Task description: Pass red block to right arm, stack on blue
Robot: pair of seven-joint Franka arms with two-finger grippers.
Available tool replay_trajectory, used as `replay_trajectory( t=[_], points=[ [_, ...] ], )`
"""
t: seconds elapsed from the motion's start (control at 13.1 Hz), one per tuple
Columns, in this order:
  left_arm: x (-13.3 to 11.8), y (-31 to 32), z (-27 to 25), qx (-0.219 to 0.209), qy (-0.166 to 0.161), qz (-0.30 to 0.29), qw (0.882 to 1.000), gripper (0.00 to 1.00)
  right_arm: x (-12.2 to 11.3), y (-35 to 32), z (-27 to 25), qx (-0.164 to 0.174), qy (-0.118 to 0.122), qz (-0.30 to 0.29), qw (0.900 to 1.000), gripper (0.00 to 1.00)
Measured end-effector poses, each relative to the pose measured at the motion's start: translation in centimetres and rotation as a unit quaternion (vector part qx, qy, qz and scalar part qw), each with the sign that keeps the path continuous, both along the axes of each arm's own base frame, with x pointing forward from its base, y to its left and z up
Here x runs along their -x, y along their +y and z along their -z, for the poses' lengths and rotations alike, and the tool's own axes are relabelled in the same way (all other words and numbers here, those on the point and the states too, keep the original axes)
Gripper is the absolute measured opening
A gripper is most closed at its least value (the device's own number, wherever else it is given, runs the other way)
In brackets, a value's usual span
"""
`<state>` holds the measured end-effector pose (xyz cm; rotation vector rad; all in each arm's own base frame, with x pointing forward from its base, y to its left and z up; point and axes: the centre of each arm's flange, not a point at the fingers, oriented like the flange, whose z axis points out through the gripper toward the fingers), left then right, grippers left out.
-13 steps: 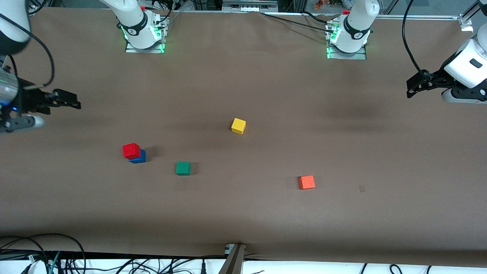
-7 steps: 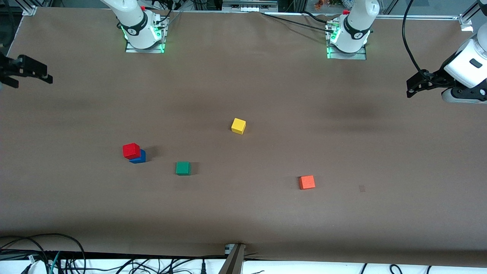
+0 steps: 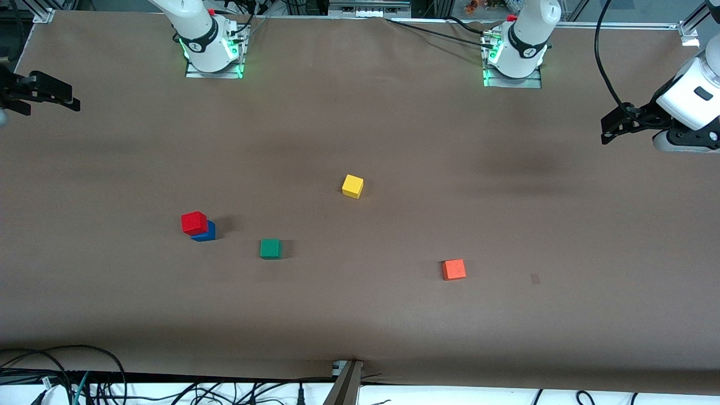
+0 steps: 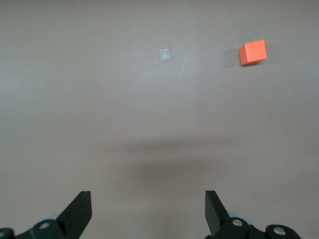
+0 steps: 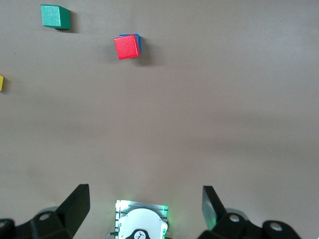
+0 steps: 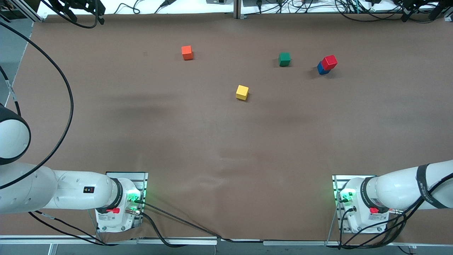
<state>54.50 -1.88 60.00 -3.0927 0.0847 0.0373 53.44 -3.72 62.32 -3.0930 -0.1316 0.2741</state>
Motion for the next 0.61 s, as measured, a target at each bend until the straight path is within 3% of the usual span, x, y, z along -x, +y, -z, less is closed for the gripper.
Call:
replay_trajectory(
  t=[0.61],
  points=[
    [0.0, 0.0, 0.0, 0.000, 0.000, 0.000, 1.000, 1.00, -1.2, 0.3, 1.7, 0.013, 0.017, -0.003, 1.000, 1.00]
  ],
)
